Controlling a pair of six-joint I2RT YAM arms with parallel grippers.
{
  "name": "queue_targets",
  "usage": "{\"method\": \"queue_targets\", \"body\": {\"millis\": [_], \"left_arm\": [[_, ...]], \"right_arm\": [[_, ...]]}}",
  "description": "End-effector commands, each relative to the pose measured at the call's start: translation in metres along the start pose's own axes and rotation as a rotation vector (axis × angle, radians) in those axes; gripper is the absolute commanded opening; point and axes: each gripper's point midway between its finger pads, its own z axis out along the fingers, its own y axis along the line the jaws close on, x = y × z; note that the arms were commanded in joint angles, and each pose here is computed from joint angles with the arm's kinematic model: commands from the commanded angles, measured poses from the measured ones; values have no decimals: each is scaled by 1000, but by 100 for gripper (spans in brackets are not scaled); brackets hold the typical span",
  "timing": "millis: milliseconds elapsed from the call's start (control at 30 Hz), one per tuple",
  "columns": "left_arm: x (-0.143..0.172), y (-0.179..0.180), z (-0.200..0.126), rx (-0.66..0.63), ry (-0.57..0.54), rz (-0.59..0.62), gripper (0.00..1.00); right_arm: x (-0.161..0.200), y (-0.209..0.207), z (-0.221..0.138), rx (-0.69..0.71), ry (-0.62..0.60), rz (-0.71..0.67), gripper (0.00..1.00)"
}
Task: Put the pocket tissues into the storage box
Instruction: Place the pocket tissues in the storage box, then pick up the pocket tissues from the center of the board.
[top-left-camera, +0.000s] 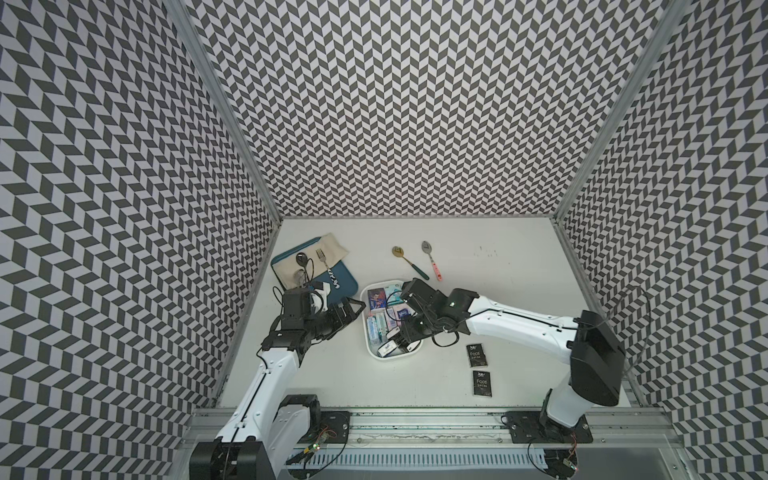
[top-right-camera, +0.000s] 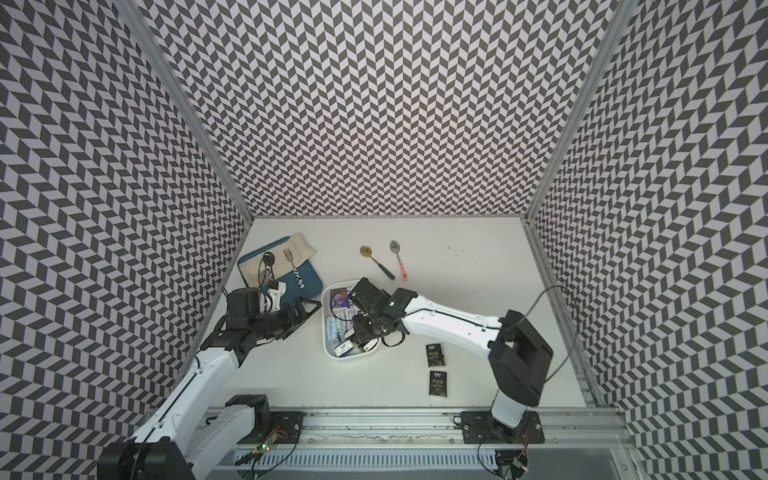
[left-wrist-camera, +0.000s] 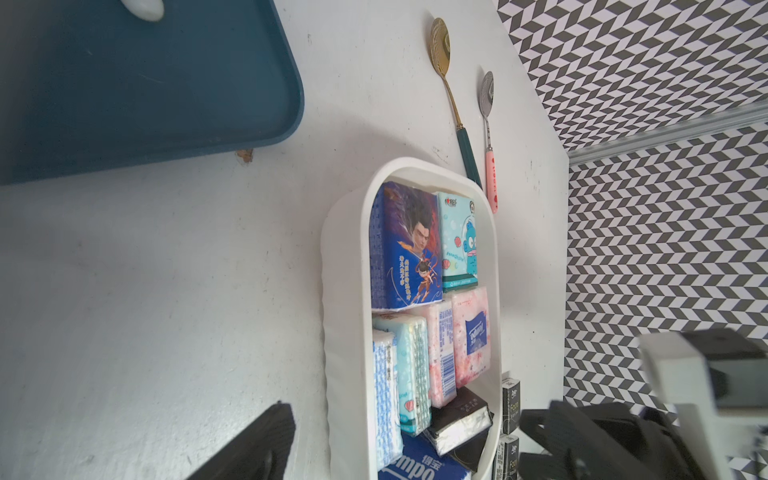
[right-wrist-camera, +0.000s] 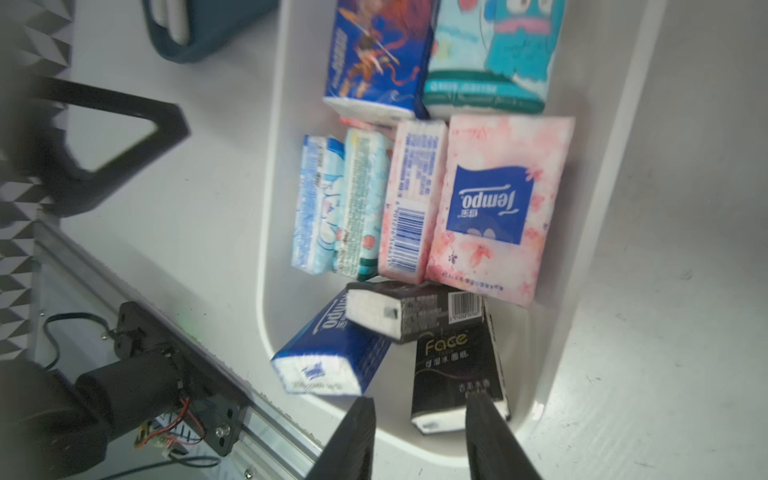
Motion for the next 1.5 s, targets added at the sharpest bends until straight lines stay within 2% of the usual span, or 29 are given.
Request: {"method": "queue_targets", "body": {"millis": [0,133,300,433,600,733,967,1400,1467], "left_arm": [[-15,-16,-6,29,-36,38,100],[-16,-19,-6,39,-29,42,100],[-15,-19,-5,44,-26,42,100],[-13,-17,-4,41,-22,39,100],[-10,-14,-3,37,-15,31,100],[-9,-13,-3,32,-9,29,100],[-10,-14,-6,23,-11,36,100],[-15,-20,-8,30,-20,39,100],[-15,-19,-7,30,-20,37,100]], "right_arm": [[-4,-16,-26,55,-37,14,54],[18,-63,-30,169,2,76,68],[51,-123,-37,250,33,180,79],[73,-166,-40,304,49,254,86],[94,-195,-33,333,93,289,87],[99,-196,-22,304,104,294,85],[106,-196,-11,283,125,320,70],[128,-195,18,214,165,370,60],[125,-194,17,213,157,367,54]]}}
